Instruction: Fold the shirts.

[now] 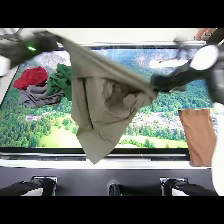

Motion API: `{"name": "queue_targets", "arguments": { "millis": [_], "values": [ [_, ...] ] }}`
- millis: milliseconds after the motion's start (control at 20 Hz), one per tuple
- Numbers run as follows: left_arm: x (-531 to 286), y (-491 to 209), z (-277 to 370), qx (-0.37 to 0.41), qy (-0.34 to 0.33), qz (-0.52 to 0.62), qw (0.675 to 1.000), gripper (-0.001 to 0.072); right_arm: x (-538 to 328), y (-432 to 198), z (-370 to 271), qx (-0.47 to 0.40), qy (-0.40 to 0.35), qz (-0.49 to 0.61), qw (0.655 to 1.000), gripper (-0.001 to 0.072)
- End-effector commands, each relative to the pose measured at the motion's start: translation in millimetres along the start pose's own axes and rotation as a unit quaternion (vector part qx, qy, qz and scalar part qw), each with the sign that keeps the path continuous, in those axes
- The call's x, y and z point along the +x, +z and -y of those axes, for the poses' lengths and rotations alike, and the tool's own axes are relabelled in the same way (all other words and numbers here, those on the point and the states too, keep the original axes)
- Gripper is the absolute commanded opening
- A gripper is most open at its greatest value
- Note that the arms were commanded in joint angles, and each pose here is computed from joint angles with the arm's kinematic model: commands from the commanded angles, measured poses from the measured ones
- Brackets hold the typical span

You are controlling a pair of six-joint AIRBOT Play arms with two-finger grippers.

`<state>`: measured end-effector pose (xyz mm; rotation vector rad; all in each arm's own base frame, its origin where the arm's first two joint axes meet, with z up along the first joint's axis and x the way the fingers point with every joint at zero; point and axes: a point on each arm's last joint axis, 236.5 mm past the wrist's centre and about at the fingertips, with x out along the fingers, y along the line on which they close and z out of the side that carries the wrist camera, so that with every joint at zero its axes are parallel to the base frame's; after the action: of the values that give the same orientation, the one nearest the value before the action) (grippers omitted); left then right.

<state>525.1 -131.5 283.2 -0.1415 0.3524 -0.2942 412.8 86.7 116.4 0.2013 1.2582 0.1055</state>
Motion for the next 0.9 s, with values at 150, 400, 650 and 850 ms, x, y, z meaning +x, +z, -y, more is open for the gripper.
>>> {"name": "queue_targets", "arguments": {
  "millis": [150, 400, 650, 850],
  "values": [
    [91, -193, -4, -0.05, -0.018, -0.263, 0.963, 0.0028, 124, -48, 8, 0.052, 0.002, -0.189, 0.98, 0.0043],
    [50, -264, 1, -0.068, -0.018, -0.425, 0.902, 0.0674, 133, -17, 6, 0.044, 0.009, -0.129, 0.991, 0.0184],
    [-26, -255, -68, -0.127, 0.025, -0.507, 0.852, 0.0671, 56, 39, 41, 0.004, -0.019, -0.036, 0.999, 0.064],
    [-88, -284, -85, -0.16, 0.039, -0.529, 0.832, 0.0672, 27, 0, 123, 0.101, -0.043, -0.114, 0.987, 0.062]
  ]
}}
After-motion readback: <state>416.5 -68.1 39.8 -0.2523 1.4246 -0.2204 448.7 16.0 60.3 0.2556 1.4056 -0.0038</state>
